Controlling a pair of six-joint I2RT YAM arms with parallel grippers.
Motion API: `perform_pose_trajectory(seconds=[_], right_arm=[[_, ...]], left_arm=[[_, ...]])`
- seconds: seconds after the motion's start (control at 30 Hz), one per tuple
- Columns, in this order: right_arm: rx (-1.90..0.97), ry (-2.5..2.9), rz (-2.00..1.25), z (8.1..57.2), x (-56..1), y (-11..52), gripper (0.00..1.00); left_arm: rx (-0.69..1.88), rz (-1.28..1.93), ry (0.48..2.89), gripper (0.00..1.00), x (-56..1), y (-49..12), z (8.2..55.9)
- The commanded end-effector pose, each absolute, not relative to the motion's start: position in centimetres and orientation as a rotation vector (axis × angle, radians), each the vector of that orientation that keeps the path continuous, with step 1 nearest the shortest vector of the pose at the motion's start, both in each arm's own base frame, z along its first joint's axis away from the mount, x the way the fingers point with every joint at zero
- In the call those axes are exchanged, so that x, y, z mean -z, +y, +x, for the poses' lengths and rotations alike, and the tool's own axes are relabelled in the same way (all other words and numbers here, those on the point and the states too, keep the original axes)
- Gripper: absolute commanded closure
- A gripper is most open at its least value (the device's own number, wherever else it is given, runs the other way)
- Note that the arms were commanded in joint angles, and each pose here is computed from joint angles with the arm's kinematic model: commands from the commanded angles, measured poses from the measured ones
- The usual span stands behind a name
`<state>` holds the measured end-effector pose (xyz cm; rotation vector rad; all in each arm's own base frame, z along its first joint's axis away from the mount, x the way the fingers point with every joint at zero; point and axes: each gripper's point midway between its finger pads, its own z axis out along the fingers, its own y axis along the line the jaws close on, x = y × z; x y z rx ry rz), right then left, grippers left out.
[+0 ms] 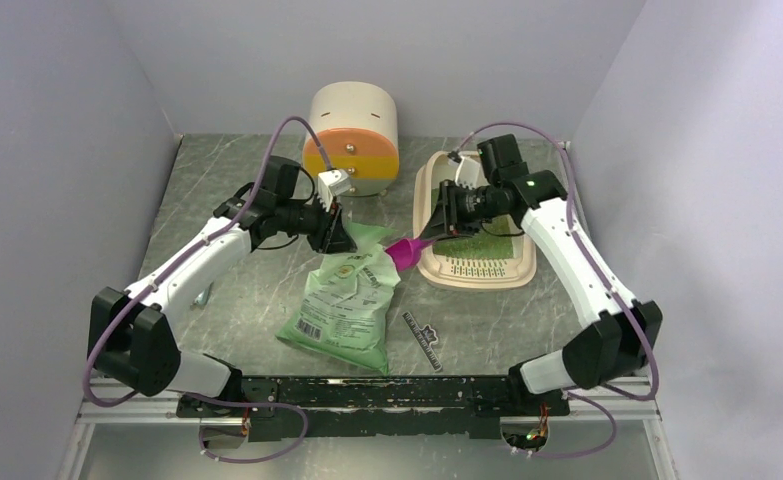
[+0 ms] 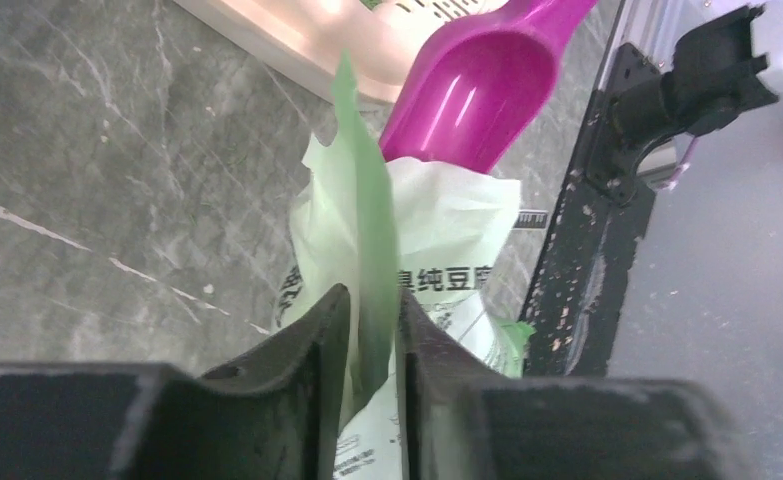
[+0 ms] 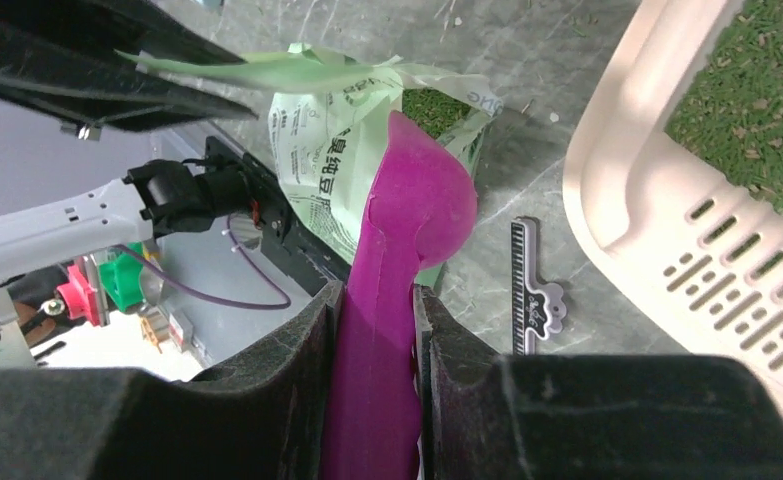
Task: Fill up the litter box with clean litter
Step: 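Scoop the cat litter from the cat litter bag.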
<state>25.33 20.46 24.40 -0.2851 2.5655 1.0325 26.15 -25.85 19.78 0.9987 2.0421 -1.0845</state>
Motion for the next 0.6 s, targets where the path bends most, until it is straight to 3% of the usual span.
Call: perform_pose_trajectory(seconds=[0.0,0.07,0.13,0.27,0.57], right_arm=[[-1.003,2.641,-0.298,26.9,-22.8,21.5,1.00],[-0.931,2.663,-0.298,28.7,-22.7,21.3,1.00],[-0.925,2.687,-0.320,30.2,-22.2,21.8,1.00],[-0.935,2.708,-0.353,31.7,-21.4,22.4,1.00],[-1.124,2.698,-0.544,28.9,-20.7,23.5,1.00]], left_arm=[[1.090,1.039,1.990,0.60,-20.2,-26.4,26.8],[1.079,1.042,2.009,0.47,-19.8,-26.4,27.2],[1.066,1.051,2.024,0.42,-19.3,-26.5,27.6],[1.025,1.040,2.068,0.38,-18.1,-26.3,28.8],[1.052,0.998,2.132,0.38,-15.8,-25.3,30.1]])
